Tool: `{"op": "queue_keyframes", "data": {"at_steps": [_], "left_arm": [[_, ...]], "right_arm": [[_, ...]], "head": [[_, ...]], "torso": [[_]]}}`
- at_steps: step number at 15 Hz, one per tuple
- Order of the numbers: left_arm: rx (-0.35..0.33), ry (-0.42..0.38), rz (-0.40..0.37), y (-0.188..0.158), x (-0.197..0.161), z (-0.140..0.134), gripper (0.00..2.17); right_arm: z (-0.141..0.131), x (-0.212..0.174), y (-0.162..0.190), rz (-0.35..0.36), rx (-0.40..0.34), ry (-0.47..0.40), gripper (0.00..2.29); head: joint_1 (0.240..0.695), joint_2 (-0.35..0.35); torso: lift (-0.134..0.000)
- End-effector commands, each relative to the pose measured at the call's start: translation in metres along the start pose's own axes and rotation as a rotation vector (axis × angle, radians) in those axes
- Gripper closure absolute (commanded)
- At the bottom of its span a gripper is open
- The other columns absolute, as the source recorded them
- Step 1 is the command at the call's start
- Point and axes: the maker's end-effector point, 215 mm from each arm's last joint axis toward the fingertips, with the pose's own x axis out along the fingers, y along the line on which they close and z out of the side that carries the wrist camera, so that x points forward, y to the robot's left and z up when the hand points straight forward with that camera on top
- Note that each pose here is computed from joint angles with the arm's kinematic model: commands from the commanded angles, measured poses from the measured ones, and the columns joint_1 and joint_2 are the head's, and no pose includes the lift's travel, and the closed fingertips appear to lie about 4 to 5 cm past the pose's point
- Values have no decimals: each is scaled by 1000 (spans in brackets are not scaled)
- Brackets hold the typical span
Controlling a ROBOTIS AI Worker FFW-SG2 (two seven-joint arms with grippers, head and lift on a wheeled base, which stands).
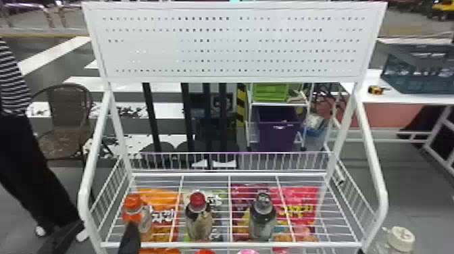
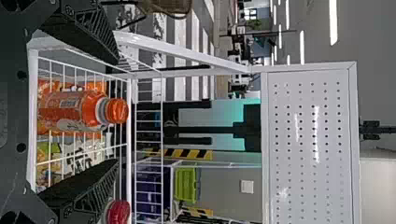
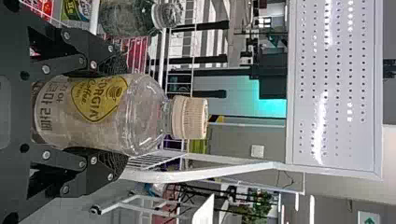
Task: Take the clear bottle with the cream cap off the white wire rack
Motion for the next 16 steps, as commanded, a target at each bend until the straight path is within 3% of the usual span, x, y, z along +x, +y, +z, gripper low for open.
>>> {"op": "queue_keyframes", "data": {"at_steps": [1, 3, 16], "left_arm": [[-5, -7, -5, -1, 0, 2, 137], [-10, -12, -10, -3, -2, 4, 137], [-13, -19, -16, -5, -8, 9, 137]], "right_arm": [[12, -7, -7, -16, 6, -40, 1764], [22, -12, -8, -24, 2, -80, 1764], [40, -18, -11, -33, -5, -138, 1757]], "head": [[499, 0], [499, 0], [499, 0]], "torso": [[0], [0], [0]]}}
